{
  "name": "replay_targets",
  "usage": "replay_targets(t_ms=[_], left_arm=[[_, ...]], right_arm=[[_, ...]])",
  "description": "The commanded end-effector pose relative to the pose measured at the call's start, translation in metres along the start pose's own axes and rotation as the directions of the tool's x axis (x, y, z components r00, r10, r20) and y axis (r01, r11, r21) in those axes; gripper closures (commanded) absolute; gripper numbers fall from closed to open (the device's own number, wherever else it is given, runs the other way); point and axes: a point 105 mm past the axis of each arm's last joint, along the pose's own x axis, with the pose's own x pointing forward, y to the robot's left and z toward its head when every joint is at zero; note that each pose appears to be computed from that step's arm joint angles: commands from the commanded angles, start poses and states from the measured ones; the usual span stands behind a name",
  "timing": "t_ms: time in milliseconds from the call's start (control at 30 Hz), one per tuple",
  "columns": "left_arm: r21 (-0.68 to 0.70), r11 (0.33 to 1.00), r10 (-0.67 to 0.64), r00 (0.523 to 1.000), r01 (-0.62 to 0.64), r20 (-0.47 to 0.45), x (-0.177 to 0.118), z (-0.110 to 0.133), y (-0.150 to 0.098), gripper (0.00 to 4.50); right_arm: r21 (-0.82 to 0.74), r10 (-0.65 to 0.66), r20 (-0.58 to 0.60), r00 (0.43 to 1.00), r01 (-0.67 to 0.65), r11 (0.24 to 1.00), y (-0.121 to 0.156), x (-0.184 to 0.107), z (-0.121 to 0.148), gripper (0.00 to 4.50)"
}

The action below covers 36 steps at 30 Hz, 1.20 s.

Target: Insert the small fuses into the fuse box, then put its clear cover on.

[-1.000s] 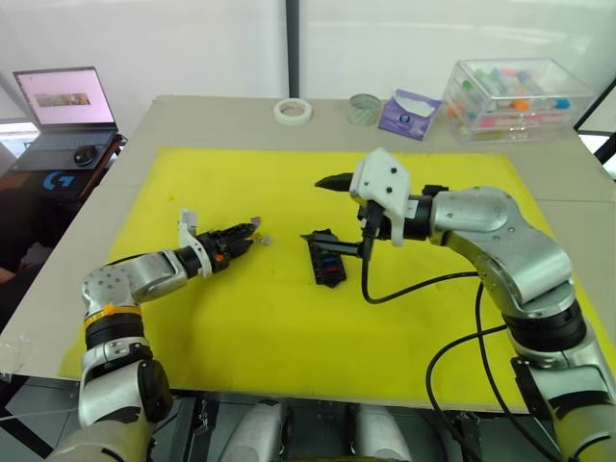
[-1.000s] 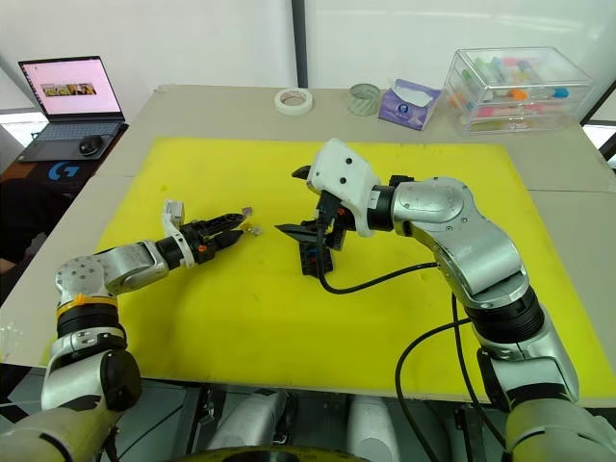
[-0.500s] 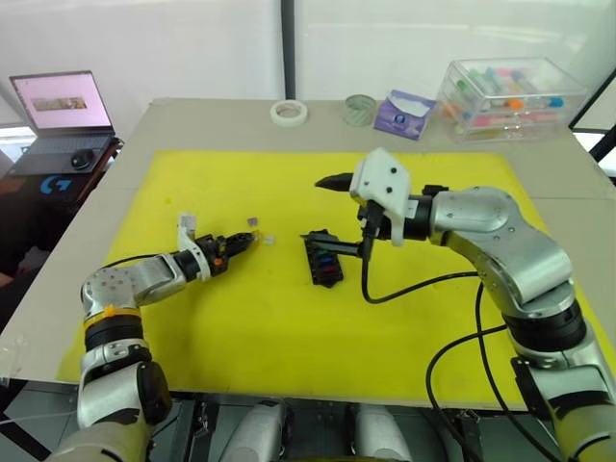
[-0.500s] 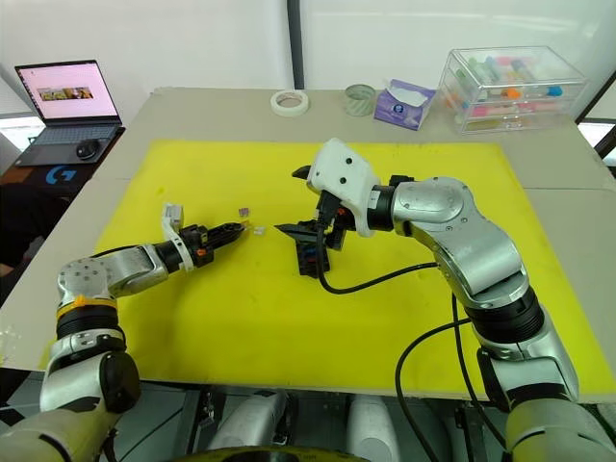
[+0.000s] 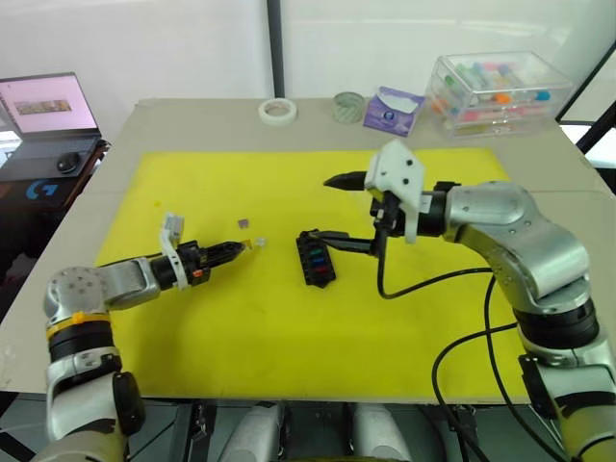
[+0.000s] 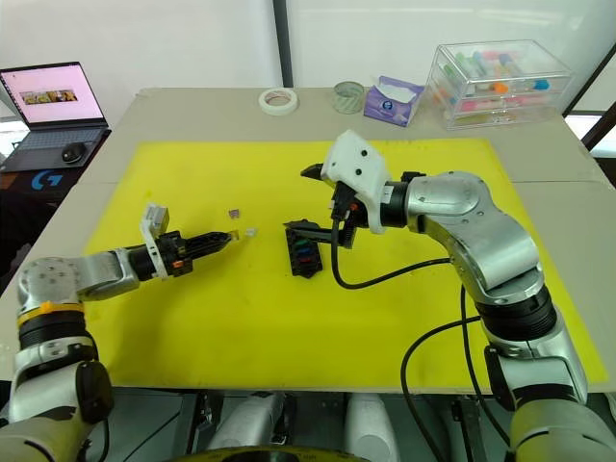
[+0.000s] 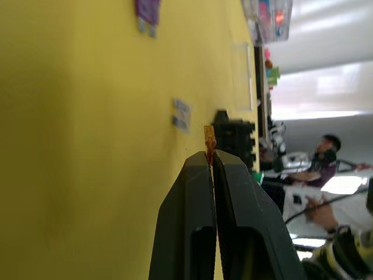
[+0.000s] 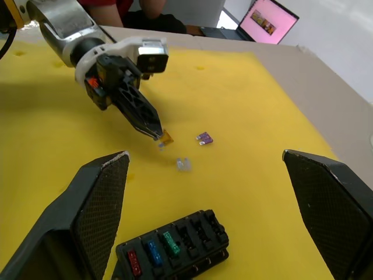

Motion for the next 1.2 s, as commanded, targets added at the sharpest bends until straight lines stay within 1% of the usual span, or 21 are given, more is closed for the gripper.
replay_targets(t_ms=[33,100,200,300,333,400,500,533,567,667,833,900,1100,1200], left_arm=[[0.300,0.945,-0.122,0.991,0.132,-0.053,-0.007,0.003,-0.051,4.45],[0.374,0.908,-0.168,0.981,0.190,-0.091,-0.006,0.002,-0.067,4.45],[0.482,0.835,-0.222,0.964,0.267,-0.150,-0.003,-0.004,-0.088,4.45],[0.565,0.758,-0.277,0.945,0.325,-0.173,0.000,-0.008,-0.102,4.45],[0.591,0.731,-0.282,0.940,0.341,-0.193,0.000,-0.011,-0.105,4.45],[0.625,0.693,-0.283,0.933,0.359,-0.222,0.001,-0.016,-0.107,4.45],[0.672,0.634,-0.291,0.923,0.382,-0.250,0.003,-0.016,-0.113,4.45],[0.708,0.596,-0.278,0.924,0.379,-0.262,0.004,-0.016,-0.113,4.45],[0.717,0.581,-0.276,0.922,0.385,-0.272,0.004,-0.017,-0.113,4.45],[0.760,0.524,-0.281,0.920,0.385,-0.272,0.007,-0.014,-0.115,4.45],[0.841,0.358,-0.271,0.907,0.407,-0.323,0.017,-0.019,-0.118,4.45],[0.856,0.307,-0.277,0.900,0.415,-0.337,0.019,-0.020,-0.119,4.45],[0.879,0.204,-0.294,0.883,0.431,-0.365,0.025,-0.024,-0.124,4.45],[0.884,0.173,-0.295,0.879,0.433,-0.373,0.028,-0.028,-0.126,4.50]], right_arm=[[0.047,0.012,0.003,1.000,-0.012,0.999,-0.006,-0.012,0.009,0.00],[0.090,0.043,-0.002,0.999,-0.043,0.995,-0.006,-0.014,0.010,0.00],[0.152,0.085,0.003,0.996,-0.085,0.985,-0.004,-0.014,0.013,0.00],[0.198,0.114,0.016,0.993,-0.115,0.973,-0.003,-0.013,0.017,0.00],[0.206,0.121,0.021,0.992,-0.123,0.971,-0.003,-0.012,0.019,0.00],[0.214,0.132,0.029,0.991,-0.135,0.967,-0.002,-0.012,0.021,0.00],[0.222,0.151,0.034,0.988,-0.155,0.963,-0.001,-0.014,0.022,0.00],[0.223,0.158,0.035,0.987,-0.161,0.961,-0.001,-0.014,0.023,0.00],[0.221,0.161,0.035,0.986,-0.165,0.961,0.000,-0.015,0.023,0.00],[0.220,0.178,0.040,0.983,-0.182,0.958,0.001,-0.016,0.024,0.00],[0.208,0.223,0.034,0.974,-0.225,0.952,0.007,-0.016,0.025,0.00],[0.188,0.224,0.025,0.974,-0.225,0.956,0.007,-0.014,0.025,0.00],[0.104,0.215,-0.007,0.977,-0.213,0.971,0.004,-0.010,0.023,0.00],[0.071,0.226,-0.024,0.974,-0.223,0.972,0.006,-0.008,0.022,0.70]])
